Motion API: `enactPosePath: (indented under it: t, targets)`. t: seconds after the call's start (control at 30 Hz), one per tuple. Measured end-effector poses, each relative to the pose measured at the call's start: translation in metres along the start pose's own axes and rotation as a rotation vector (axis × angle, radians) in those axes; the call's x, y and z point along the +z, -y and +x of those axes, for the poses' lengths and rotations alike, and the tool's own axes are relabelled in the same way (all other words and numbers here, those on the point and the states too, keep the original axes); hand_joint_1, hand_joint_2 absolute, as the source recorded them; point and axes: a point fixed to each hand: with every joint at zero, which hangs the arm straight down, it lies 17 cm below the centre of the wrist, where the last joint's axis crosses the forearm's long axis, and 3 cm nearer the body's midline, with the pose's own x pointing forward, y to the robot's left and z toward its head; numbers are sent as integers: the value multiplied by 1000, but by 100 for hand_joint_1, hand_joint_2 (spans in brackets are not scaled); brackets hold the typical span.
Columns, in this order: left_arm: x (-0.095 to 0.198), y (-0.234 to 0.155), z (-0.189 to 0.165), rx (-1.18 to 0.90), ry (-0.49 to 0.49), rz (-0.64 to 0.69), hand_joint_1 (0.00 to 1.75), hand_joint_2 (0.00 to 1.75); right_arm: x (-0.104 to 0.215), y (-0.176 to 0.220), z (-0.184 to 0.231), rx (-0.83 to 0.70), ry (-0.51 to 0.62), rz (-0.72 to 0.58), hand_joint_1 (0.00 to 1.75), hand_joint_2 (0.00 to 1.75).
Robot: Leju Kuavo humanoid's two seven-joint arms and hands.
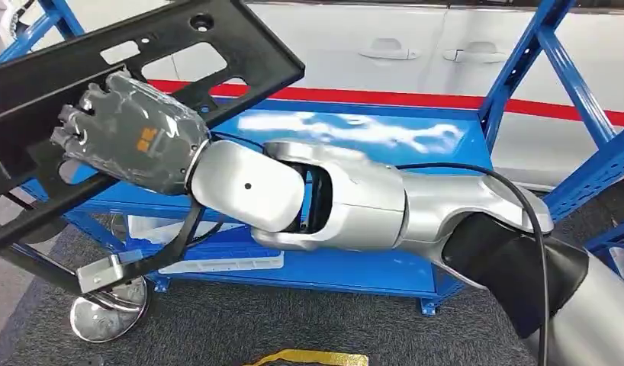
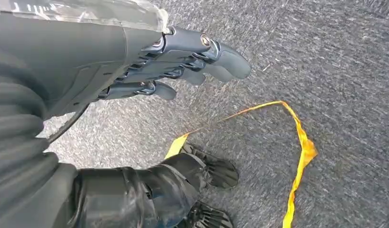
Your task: Take the parts from the cabinet and place them on the table.
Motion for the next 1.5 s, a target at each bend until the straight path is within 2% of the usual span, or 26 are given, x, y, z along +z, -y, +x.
enactPosePath:
  t: [0.63, 0.97, 1.5]
  targets:
    - [0, 2, -2, -7, -7, -3, 0, 175, 10, -10, 20, 15, 41, 3, 175, 175]
    - [0, 1, -5, -2, -22, 4, 0, 175, 13, -15, 14, 13, 23, 7, 175, 175]
    - [-1, -2, -1, -12, -6, 1, 0, 175, 19, -4, -10, 7, -52, -69, 175, 175]
